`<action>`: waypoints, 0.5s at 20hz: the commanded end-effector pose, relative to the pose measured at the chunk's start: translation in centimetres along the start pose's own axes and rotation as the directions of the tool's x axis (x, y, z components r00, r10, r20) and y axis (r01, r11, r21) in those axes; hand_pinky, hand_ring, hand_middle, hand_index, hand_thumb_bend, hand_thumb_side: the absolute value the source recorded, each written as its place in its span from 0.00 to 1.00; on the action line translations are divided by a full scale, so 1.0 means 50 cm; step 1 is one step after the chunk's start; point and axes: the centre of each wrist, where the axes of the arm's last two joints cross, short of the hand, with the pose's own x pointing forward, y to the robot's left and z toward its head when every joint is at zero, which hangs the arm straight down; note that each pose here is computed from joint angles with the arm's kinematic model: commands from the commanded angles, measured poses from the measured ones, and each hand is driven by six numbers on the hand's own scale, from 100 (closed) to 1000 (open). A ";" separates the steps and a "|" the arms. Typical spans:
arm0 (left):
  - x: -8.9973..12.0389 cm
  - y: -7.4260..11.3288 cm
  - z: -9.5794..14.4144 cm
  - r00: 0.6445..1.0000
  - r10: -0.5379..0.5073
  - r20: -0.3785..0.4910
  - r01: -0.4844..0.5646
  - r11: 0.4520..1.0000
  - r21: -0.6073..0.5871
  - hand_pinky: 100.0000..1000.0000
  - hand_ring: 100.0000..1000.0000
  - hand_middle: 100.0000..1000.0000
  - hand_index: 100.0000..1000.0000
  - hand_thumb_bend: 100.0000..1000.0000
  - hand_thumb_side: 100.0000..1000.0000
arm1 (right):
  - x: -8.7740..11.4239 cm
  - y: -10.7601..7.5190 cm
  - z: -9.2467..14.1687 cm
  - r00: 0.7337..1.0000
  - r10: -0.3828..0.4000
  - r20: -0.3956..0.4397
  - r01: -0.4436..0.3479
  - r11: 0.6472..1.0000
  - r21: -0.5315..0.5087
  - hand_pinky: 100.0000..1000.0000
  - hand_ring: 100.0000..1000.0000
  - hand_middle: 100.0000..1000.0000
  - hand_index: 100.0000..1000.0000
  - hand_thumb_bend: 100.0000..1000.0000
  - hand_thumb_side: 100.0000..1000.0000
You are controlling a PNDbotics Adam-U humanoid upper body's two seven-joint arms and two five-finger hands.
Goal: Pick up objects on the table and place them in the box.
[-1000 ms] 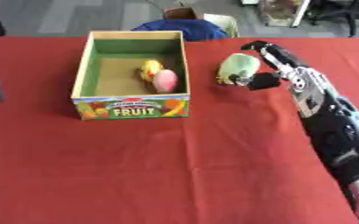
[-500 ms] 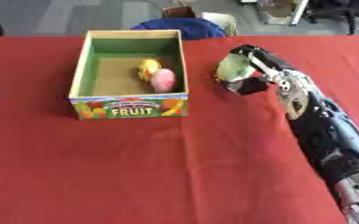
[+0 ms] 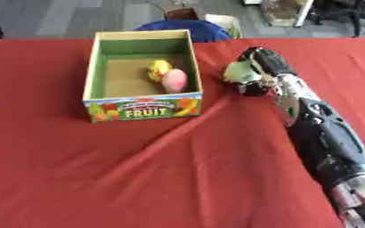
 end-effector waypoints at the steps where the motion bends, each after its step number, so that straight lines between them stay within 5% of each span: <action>1: 0.020 0.011 -0.006 0.999 -0.024 0.036 0.024 1.000 -0.002 0.54 0.47 0.46 0.52 0.45 0.28 | -0.018 -0.034 -0.004 1.000 -0.001 -0.020 -0.001 0.994 -0.105 0.36 0.69 0.31 0.42 0.00 0.00; 7: 0.020 0.011 -0.006 0.999 -0.024 0.036 0.024 1.000 -0.002 0.54 0.47 0.46 0.52 0.45 0.28 | -0.018 -0.034 -0.003 1.000 -0.028 -0.014 0.025 0.988 -0.151 0.35 0.69 0.29 0.41 0.00 0.00; 10: 0.018 0.011 -0.004 0.999 -0.023 0.033 0.023 1.000 0.002 0.54 0.47 0.46 0.52 0.45 0.28 | -0.003 -0.063 -0.014 0.996 -0.092 -0.003 0.089 0.965 -0.248 0.34 0.69 0.21 0.33 0.00 0.00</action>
